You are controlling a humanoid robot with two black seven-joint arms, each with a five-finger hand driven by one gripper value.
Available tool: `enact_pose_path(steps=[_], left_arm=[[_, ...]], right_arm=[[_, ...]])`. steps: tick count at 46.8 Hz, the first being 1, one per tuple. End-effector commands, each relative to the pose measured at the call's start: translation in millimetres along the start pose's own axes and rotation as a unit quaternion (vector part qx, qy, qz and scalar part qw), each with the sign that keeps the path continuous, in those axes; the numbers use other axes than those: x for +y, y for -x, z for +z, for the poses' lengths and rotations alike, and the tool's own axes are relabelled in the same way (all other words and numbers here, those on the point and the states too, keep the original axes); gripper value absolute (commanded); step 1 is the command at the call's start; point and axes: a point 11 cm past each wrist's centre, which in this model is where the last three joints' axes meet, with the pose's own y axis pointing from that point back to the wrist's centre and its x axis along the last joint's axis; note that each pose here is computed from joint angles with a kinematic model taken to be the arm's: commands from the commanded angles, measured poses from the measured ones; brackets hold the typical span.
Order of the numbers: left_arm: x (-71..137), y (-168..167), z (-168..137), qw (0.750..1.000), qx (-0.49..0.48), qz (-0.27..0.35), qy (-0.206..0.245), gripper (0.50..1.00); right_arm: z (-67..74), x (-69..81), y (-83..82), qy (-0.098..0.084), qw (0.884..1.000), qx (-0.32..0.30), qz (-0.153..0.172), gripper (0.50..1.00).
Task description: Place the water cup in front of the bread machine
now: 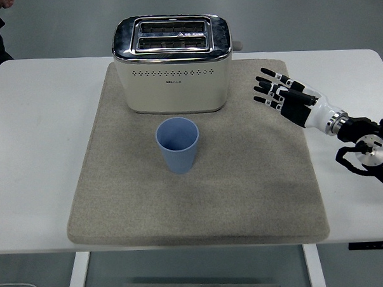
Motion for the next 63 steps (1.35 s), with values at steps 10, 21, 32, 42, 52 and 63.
enact_pose_path(steps=[10, 21, 32, 42, 52, 63], left_arm=[[0, 0, 0, 1.0, -0.001, -0.001, 0.0, 1.0], [0, 0, 0, 1.0, -0.001, -0.001, 0.0, 1.0], [0, 0, 0, 1.0, -0.001, -0.001, 0.0, 1.0], [0, 0, 0, 1.0, 0.0, -0.001, 0.0, 1.0], [0, 0, 0, 1.0, -0.001, -0.001, 0.0, 1.0], [0, 0, 0, 1.0, -0.001, -0.001, 0.0, 1.0]], right_arm=[[-11.3, 0.9, -19.3, -0.007, 0.998, -0.027, 0.056, 0.924], [-18.9, -0.1, -26.6, -0.021, 0.995, -0.037, 0.095, 0.921], [-29.4, 0.5, -27.5, -0.049, 0.994, -0.032, 0.097, 0.924], [-32.1, 0.2, -25.9, -0.054, 0.994, -0.026, 0.091, 0.924], [-41.7, -0.8, -24.0, -0.07, 0.993, -0.012, 0.09, 0.924], [-41.7, -0.8, -23.8, -0.07, 0.993, -0.012, 0.089, 0.924]])
